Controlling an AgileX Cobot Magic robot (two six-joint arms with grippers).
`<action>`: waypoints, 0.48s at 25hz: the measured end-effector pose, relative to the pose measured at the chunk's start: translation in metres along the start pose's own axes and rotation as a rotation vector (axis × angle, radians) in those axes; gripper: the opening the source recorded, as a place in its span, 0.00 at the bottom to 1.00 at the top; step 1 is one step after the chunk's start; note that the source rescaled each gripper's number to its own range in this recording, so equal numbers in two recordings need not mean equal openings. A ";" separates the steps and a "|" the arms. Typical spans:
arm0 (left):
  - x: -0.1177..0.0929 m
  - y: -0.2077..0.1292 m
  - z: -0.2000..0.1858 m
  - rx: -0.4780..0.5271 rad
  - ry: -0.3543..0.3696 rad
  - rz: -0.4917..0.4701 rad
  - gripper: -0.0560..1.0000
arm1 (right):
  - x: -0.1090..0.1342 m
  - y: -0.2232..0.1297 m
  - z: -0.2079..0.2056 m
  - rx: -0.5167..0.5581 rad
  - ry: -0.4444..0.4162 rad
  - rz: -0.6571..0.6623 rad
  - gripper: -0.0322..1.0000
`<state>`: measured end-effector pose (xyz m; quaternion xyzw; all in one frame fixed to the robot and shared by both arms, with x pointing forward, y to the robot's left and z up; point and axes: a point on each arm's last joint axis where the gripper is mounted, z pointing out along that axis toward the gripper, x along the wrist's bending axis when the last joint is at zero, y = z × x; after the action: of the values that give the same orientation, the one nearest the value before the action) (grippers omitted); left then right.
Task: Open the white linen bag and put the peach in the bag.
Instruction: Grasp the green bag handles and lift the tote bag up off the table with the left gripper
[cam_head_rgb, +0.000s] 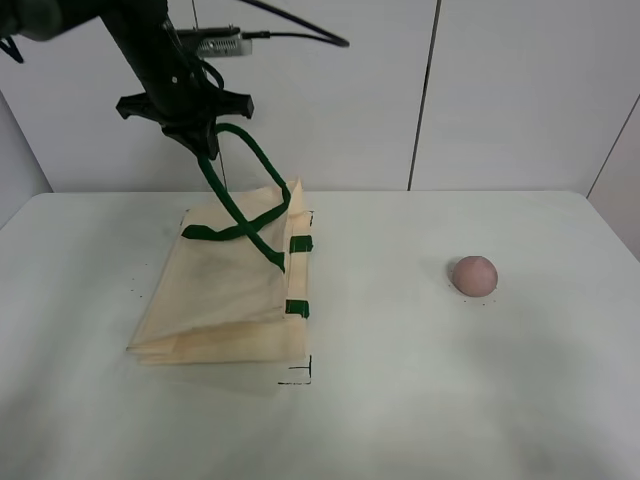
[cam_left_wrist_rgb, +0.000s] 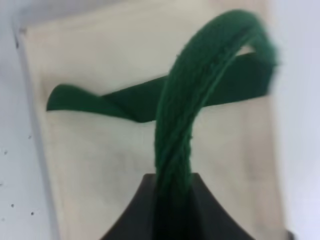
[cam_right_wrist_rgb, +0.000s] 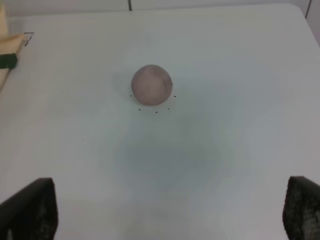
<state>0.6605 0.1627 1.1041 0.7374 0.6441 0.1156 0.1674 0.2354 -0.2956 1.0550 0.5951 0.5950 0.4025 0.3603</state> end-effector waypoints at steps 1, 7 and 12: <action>0.000 0.000 -0.010 -0.019 -0.010 0.004 0.05 | 0.000 0.000 0.000 0.000 0.000 0.000 1.00; 0.001 -0.005 -0.057 -0.112 -0.036 0.014 0.05 | 0.000 0.000 0.000 0.002 -0.001 0.000 1.00; 0.002 -0.009 -0.082 -0.162 -0.045 0.014 0.05 | 0.000 0.012 0.016 0.107 -0.005 0.003 1.00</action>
<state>0.6210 0.1741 1.1756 0.7282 0.6237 0.1519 0.2399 0.2552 -0.2953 1.0590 0.6156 0.6138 0.3691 0.3287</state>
